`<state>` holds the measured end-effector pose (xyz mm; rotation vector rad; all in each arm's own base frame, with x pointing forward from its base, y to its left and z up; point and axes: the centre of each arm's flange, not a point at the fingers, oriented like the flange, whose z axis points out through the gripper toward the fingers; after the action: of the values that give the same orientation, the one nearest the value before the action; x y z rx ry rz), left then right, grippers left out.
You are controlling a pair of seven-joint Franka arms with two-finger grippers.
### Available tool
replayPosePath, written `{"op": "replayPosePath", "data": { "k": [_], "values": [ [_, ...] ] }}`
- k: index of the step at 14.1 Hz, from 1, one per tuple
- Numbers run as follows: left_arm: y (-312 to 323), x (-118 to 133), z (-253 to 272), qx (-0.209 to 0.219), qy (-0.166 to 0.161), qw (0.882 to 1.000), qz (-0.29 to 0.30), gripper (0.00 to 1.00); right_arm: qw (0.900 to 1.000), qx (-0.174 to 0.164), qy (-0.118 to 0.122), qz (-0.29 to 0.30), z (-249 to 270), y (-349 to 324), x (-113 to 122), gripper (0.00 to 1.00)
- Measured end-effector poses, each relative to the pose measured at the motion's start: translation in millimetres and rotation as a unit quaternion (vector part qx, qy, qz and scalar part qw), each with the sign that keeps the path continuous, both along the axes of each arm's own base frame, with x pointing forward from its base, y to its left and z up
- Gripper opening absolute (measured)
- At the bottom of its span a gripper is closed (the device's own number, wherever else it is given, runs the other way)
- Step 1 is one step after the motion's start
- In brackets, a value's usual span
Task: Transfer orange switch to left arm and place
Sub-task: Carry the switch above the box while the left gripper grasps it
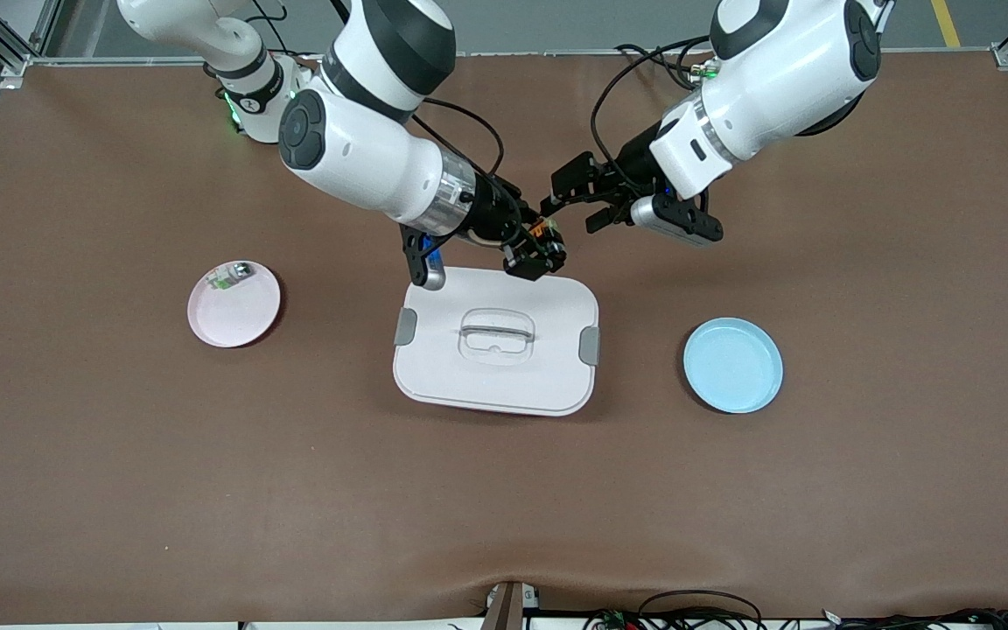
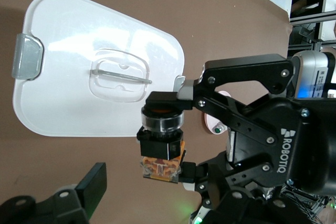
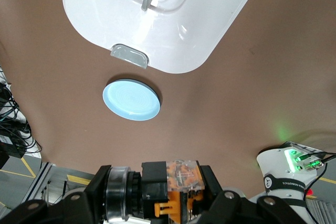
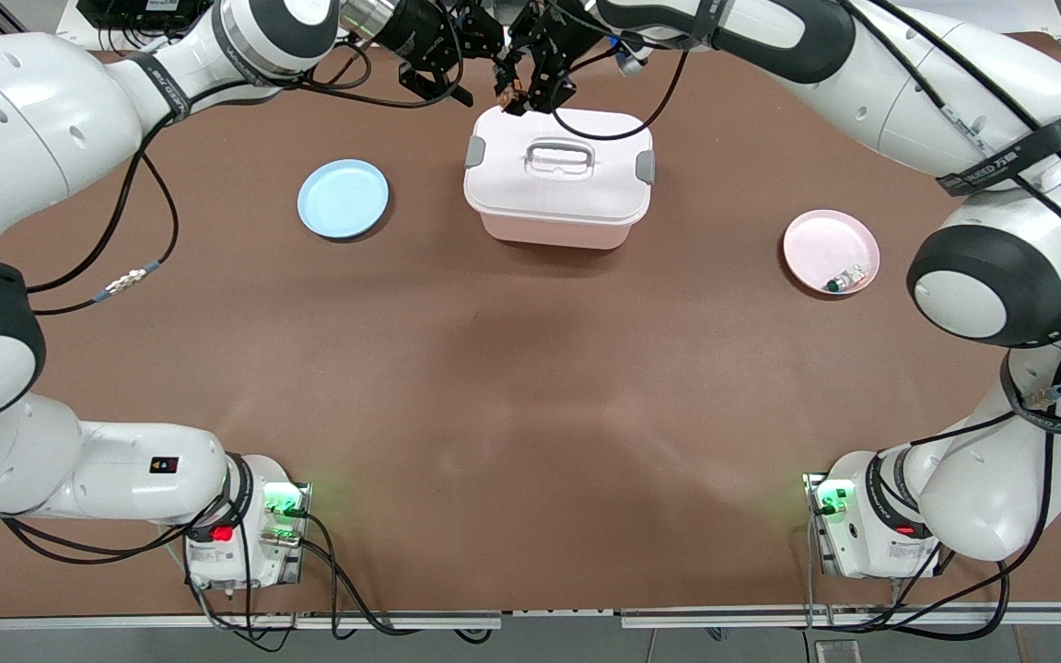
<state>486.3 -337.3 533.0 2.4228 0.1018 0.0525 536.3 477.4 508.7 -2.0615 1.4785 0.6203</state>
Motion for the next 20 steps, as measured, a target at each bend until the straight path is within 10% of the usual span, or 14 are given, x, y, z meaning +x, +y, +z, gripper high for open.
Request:
{"op": "replayPosePath", "data": {
  "k": [14, 20],
  "values": [
    [-2.2, 13.4, -29.3, -0.001, -0.036, 0.999, -0.01, 0.79, 1.0, -0.002, 0.005, 0.001, -9.4, 6.0, 1.3, 0.73],
    [-12.3, 11.4, -38.3, -0.002, -0.034, 0.999, -0.014, 0.61, 1.0, -0.001, 0.006, 0.001, -9.4, 6.0, 1.3, 0.73]
  ]
}}
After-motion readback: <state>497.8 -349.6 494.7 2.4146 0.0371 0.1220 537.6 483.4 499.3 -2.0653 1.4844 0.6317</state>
